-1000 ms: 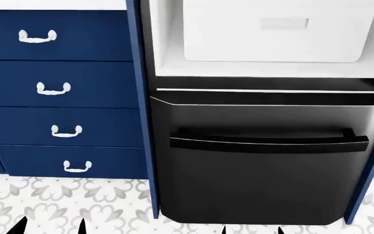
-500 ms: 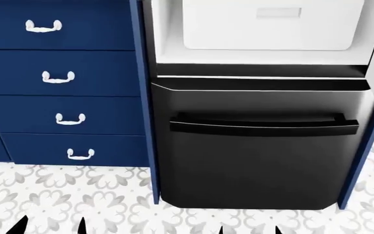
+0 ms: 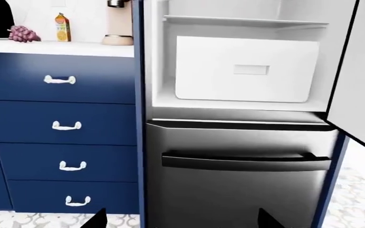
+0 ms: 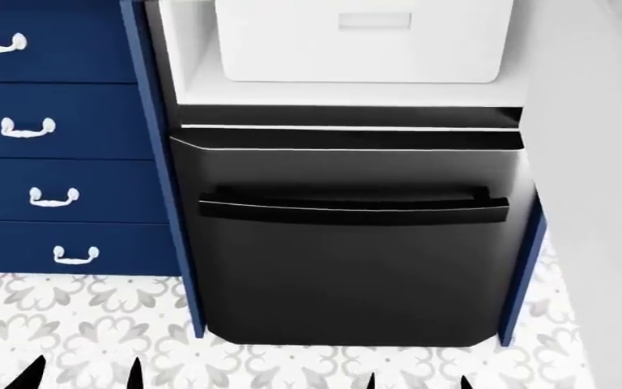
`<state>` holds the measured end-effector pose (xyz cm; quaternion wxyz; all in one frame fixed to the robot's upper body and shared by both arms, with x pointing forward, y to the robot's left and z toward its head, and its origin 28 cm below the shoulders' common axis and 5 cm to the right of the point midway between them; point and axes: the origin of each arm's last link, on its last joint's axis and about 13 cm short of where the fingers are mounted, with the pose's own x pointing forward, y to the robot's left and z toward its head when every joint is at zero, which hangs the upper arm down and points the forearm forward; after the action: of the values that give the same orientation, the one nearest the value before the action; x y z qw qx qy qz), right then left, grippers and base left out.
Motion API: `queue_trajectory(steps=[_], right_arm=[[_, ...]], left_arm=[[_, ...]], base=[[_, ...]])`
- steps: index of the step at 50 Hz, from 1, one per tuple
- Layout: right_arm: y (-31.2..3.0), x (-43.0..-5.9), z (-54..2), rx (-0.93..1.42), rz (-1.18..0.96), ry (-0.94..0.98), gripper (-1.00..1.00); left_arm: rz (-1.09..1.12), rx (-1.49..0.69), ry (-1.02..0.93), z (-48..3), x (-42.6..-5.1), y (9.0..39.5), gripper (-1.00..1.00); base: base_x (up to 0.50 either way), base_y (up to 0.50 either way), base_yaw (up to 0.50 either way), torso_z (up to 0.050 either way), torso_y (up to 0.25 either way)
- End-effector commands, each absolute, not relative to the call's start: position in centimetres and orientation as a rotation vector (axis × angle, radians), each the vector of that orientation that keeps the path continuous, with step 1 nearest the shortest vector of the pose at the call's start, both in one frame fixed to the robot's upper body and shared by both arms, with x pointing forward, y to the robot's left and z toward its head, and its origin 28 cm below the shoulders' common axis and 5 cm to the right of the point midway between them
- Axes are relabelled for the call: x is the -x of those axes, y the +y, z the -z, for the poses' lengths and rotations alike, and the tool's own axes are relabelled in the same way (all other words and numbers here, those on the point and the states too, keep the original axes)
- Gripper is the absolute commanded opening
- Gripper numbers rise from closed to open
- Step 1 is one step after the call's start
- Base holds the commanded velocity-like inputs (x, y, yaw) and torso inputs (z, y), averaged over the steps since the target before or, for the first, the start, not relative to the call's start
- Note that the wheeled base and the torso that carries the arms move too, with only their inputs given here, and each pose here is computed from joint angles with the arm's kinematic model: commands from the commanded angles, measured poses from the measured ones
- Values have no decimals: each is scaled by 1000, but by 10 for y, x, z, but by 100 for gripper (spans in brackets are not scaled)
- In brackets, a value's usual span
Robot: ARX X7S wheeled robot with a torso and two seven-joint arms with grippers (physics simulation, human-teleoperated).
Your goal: Close the fridge door
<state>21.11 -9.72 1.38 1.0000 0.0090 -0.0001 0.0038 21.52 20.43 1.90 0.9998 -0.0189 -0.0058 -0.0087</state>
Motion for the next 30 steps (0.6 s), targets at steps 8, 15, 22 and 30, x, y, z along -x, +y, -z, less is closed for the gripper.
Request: queue_trajectory(steps=[8,15,22,30], right_arm=[[-97,-212,-13,2,-5,35,100],[-98,-212,-12,9,-4,40,100],[-97,-211,-13,12,-5,42,100],[-97,-211,-15,17,-7,45,100]], left_arm=[[20,38,-9,-19,-216,203,100],[21,38,-10,-19,-216,203,100],[22,39,-11,-21,-215,203,100],[25,39,-13,-21,-215,203,100]], base=[[-356,-412,0,0,0],[-500,-275,0,0,0],[-500,-230,0,0,0],[-500,-174,0,0,0]])
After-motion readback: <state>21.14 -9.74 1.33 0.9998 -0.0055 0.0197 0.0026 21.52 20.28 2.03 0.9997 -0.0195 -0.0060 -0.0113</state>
